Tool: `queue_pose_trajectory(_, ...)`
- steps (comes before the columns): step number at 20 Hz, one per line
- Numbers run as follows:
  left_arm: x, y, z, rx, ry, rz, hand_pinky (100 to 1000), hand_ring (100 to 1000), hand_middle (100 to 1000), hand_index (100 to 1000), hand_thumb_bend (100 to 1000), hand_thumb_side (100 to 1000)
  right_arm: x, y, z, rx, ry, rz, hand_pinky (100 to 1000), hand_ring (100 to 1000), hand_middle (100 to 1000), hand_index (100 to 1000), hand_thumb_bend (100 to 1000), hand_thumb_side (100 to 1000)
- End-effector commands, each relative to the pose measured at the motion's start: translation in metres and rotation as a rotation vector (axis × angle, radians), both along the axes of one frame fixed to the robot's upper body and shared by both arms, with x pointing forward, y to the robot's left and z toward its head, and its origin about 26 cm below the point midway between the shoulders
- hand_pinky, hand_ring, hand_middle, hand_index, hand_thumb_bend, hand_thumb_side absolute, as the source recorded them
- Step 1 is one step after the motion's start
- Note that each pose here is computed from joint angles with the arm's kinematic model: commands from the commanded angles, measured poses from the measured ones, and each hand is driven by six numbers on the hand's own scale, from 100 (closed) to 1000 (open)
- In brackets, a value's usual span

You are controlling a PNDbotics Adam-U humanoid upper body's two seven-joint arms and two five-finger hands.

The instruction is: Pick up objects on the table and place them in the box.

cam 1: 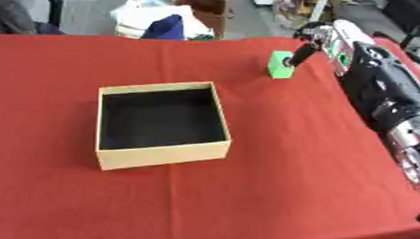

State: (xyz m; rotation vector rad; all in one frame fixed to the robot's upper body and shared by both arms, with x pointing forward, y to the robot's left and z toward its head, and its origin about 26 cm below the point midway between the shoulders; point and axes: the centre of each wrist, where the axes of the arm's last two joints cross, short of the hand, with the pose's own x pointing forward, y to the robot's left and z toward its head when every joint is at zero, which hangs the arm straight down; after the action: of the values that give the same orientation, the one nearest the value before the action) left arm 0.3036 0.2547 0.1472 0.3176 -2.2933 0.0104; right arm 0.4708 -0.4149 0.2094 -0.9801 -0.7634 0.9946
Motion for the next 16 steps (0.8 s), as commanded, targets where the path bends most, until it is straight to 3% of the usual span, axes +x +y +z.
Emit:
queue_pose_trajectory(1, 0.0, 0.0028, 0.0083, 0.017, -0.026, 0.004, 897, 820, 619, 496, 100, 114, -0.001, -0.0033, 0.0133, -0.042, -0.022, 0.002, 861, 907, 998, 1000, 256, 314)
queue_pose_trajectory(10, 0.0, 0.0023, 0.0094, 0.012, -0.031, 0.005, 897, 819, 615, 495, 100, 116, -0.0012, -0.0027, 0.0129, -0.07, -0.037, 0.011, 862, 907, 998, 1000, 243, 269)
queue_pose_trajectory(16, 0.0002, 0.0021, 0.0101, 0.009, -0.033, 0.005, 897, 819, 613, 495, 100, 118, -0.0022, -0.0032, 0.0161, -0.093, -0.067, 0.015, 859, 902, 984, 1000, 214, 160)
